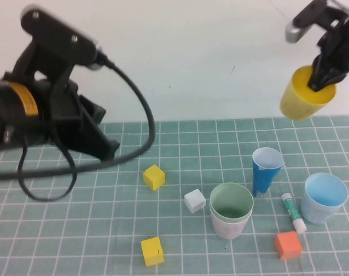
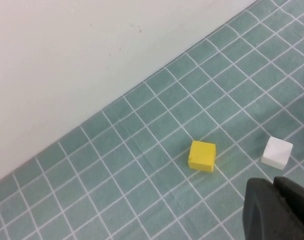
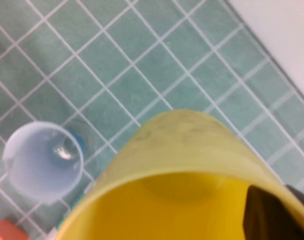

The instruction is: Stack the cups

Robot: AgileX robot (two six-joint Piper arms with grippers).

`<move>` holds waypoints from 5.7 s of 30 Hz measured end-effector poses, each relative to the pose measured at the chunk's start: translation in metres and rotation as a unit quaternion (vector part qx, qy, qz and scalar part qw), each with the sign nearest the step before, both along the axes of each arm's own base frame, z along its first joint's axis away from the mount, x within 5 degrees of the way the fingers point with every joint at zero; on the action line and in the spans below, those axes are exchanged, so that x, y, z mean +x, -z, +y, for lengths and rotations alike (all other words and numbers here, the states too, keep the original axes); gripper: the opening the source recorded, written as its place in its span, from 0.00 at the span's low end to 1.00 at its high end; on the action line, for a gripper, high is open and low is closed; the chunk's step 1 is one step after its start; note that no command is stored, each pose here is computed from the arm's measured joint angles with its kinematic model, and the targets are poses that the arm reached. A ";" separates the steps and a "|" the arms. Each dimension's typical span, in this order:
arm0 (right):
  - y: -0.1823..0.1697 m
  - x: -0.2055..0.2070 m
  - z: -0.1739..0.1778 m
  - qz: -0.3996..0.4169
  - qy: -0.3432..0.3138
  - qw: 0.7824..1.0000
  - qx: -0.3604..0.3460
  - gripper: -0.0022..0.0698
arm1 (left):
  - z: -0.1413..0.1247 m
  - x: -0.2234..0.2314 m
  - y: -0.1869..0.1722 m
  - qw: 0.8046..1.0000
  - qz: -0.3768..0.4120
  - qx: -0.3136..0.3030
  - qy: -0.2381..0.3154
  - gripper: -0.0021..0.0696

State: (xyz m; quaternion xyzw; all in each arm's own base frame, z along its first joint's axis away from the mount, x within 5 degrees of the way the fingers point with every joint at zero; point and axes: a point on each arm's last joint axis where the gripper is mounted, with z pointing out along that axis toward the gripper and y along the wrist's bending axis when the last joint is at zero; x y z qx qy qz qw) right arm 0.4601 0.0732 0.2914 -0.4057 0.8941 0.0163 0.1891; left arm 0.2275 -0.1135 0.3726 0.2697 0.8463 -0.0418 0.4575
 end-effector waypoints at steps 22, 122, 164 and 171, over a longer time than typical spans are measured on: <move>0.078 -0.101 -0.020 0.153 0.062 0.986 -0.037 0.05 | 0.041 -0.080 0.004 0.989 -0.119 -0.082 0.002 0.03; 0.034 -0.074 0.126 0.094 -0.099 0.991 -0.004 0.07 | 0.029 -0.073 0.077 0.974 -0.033 -0.220 -0.042 0.03; -0.006 -0.078 0.127 0.046 -0.126 0.991 0.018 0.52 | 0.031 -0.071 0.068 0.983 -0.143 -0.108 0.024 0.03; -0.113 -0.120 0.072 -0.123 -0.051 0.987 -0.088 0.08 | 0.035 -0.076 0.063 0.989 -0.117 -0.086 0.018 0.03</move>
